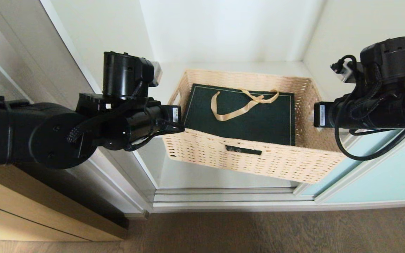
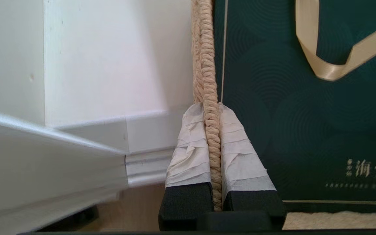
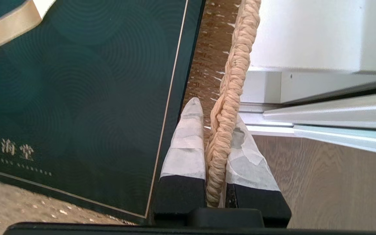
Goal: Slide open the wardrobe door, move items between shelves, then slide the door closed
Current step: Place the basket on the lower shelf
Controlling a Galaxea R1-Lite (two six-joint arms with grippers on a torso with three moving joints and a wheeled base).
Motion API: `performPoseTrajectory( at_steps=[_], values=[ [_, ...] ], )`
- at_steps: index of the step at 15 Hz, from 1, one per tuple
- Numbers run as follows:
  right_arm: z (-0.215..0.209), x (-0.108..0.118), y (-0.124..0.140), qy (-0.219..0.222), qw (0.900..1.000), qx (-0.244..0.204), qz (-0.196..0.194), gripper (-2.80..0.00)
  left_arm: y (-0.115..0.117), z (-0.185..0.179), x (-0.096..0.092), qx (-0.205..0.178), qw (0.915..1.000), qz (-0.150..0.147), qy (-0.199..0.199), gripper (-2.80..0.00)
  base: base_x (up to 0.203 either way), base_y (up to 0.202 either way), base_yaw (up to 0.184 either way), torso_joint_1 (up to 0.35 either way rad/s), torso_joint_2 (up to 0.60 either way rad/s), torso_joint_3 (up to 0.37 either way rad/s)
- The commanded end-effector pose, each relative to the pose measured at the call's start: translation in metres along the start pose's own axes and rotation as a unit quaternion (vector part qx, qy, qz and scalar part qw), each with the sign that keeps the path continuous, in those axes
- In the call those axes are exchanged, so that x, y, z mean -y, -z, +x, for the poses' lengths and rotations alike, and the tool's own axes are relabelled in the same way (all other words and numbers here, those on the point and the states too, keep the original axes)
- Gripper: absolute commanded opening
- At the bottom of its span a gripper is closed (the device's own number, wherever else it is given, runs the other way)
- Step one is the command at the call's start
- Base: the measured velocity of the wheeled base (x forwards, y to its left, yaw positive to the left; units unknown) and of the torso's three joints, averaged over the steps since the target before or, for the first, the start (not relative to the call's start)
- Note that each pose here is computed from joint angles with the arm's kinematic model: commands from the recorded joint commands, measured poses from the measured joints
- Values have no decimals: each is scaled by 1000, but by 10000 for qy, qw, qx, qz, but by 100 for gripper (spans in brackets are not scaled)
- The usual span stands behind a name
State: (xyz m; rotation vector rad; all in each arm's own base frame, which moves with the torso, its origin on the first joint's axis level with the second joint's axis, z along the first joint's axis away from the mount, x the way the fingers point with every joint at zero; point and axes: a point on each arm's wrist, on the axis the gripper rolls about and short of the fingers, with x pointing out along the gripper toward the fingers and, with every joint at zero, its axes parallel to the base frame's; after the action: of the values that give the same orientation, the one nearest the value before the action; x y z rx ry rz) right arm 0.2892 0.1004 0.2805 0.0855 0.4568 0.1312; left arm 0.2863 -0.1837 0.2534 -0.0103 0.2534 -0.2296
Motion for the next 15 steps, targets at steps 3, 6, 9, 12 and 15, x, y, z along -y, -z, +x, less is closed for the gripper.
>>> performPoseTrajectory(
  at_steps=[3, 6, 9, 12, 15],
  values=[
    [-13, -2, 7, -85, 10000, -32, -35, -280, 4, -18, 0, -17, 10000, -2, 40, -280, 0, 0, 0, 0, 0, 0],
    [-21, -4, 17, -142, 9998, -129, -93, -280, 10, -26, 0, -85, 9999, -77, -29, -280, 0, 0, 0, 0, 0, 0],
    [-26, -5, 17, -166, 9998, -112, -73, -280, 14, -28, -2, -123, 9998, -61, -159, -280, 0, 0, 0, 0, 0, 0],
    [-26, -6, 17, -174, 9998, -106, -40, -280, 14, -28, -2, -124, 9998, -60, -164, -280, 0, 0, 0, 0, 0, 0],
    [-29, -10, 15, -199, 9998, -28, -66, -280, 12, -28, -3, -92, 9998, -75, -170, -280, 0, 0, 0, 0, 0, 0]
  ],
)
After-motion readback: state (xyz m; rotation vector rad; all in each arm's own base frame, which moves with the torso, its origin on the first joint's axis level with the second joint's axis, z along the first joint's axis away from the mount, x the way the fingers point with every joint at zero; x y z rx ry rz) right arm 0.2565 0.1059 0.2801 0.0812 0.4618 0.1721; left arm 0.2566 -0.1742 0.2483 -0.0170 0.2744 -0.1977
